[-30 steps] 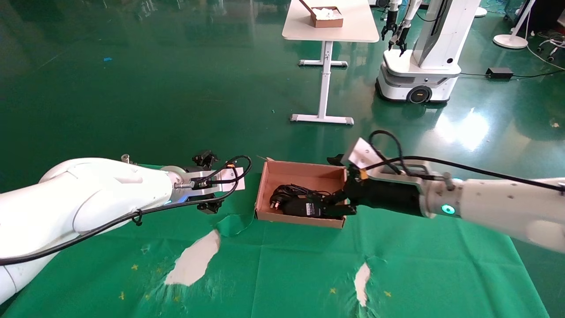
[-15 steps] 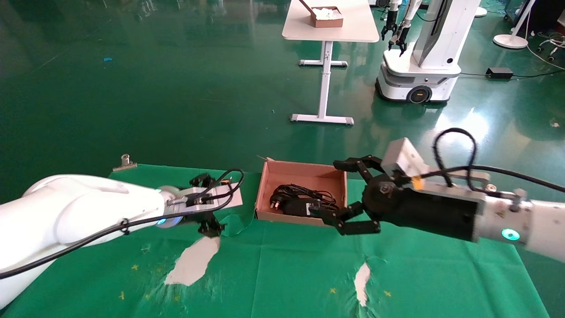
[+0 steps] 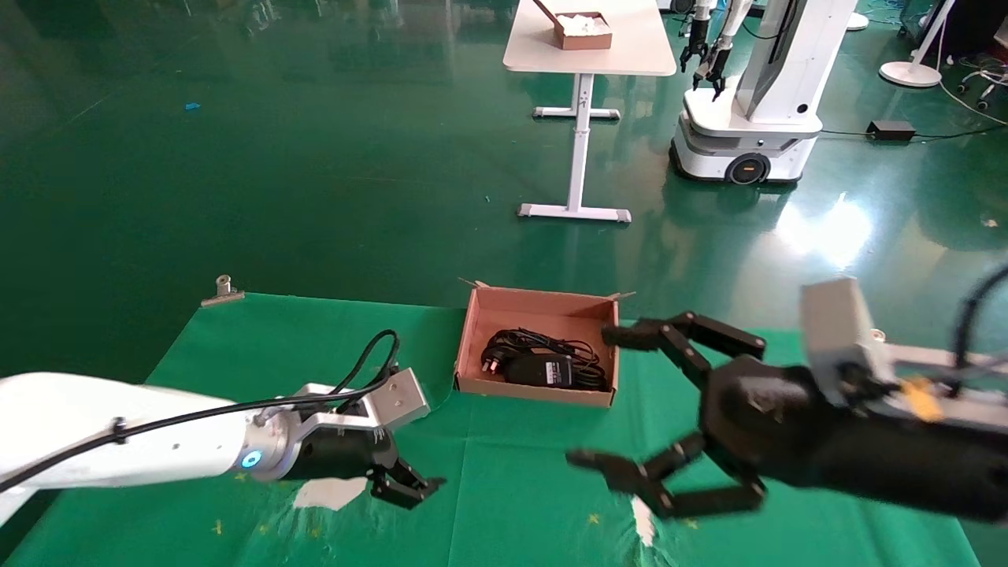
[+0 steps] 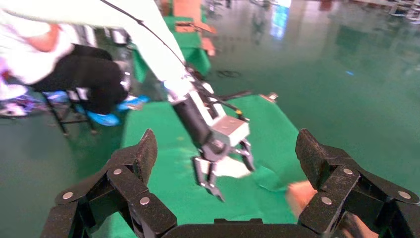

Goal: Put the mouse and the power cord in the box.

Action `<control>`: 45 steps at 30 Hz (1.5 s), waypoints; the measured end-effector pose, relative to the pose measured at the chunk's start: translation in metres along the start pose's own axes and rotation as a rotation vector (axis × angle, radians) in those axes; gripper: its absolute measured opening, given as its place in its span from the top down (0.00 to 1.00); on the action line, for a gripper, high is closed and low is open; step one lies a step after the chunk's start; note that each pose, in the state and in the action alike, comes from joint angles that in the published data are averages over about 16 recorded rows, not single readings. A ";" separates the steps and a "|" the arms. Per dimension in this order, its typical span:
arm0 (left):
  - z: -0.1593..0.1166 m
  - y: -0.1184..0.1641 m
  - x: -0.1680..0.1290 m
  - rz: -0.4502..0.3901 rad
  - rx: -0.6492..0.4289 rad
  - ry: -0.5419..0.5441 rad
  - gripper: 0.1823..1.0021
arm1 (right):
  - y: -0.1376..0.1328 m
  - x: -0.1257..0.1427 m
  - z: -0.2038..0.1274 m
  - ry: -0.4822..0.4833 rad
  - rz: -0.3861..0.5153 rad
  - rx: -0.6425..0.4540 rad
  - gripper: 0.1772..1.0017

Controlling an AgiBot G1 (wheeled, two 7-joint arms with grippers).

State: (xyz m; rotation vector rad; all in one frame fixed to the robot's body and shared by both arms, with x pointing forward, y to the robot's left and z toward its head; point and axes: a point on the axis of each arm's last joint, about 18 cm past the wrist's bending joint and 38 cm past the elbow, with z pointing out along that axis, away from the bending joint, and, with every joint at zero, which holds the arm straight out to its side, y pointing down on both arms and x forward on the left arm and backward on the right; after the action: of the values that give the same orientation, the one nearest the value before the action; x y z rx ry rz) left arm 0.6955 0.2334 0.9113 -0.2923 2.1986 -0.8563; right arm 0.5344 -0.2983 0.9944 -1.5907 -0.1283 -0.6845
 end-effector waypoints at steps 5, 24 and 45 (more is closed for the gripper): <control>-0.016 0.002 0.014 -0.070 0.095 0.076 0.00 | -0.013 -0.024 -0.013 -0.068 0.009 0.025 0.00; -0.122 -0.007 0.051 -0.145 0.515 0.272 0.00 | -0.025 -0.048 -0.024 -0.141 0.018 0.044 0.00; -0.241 -0.016 0.082 0.027 0.843 0.342 0.00 | -0.025 -0.048 -0.024 -0.142 0.018 0.044 0.00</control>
State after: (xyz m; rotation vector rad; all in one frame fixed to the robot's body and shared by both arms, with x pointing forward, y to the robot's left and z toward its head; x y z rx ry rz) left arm 0.4651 0.3031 0.9961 0.3159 1.9057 -1.8129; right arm 0.4747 -0.3022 0.9920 -1.5955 -0.2320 -0.5505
